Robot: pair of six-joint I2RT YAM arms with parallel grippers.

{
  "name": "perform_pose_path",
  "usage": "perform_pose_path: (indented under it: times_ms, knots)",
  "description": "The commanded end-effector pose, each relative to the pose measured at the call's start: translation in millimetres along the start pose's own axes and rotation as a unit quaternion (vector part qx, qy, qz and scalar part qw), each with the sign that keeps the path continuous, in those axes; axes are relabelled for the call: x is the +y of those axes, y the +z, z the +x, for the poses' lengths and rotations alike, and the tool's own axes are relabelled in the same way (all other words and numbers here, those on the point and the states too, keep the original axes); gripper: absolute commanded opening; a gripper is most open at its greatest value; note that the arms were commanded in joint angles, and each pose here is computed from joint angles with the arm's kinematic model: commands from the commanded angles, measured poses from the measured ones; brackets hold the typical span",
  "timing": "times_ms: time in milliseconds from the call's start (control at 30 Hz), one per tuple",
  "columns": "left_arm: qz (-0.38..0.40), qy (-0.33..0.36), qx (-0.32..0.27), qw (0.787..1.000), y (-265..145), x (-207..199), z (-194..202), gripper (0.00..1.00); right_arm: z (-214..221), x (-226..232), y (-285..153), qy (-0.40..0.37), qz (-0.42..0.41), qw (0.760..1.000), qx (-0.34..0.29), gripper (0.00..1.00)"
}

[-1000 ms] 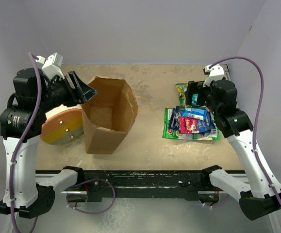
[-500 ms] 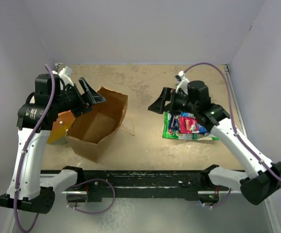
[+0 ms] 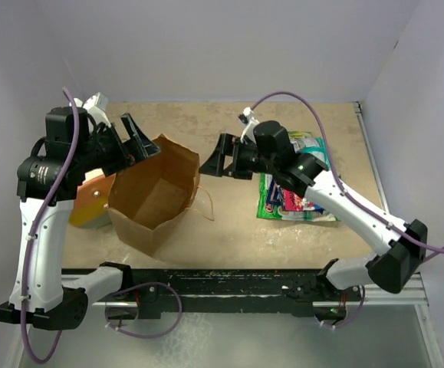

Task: Take the snacks out of the paper bag
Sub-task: Adjust the paper bag at the center of the board.

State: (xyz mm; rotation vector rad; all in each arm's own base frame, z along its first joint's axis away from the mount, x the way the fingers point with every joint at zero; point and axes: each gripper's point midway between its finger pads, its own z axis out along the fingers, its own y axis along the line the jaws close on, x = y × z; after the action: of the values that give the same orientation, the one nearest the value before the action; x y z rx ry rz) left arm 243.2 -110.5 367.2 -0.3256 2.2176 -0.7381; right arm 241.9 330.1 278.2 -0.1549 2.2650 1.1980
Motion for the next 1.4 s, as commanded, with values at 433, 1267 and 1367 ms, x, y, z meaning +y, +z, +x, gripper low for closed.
perform_pose_path:
  times_ms: [433,1267,1367]
  knots:
    - [-0.12,0.117,-0.039,0.985,-24,36,-29,0.99,-15,10,40,-0.055,0.141,0.988,-0.009,0.78]
    - [0.043,0.167,-0.174,0.969,-74,-48,-72,0.99,-105,-55,-9,-0.208,0.286,0.935,0.01,0.24]
    - [0.062,0.179,-0.178,0.966,-75,-54,-71,0.99,-117,-54,-9,-0.232,0.294,0.927,0.003,0.44]
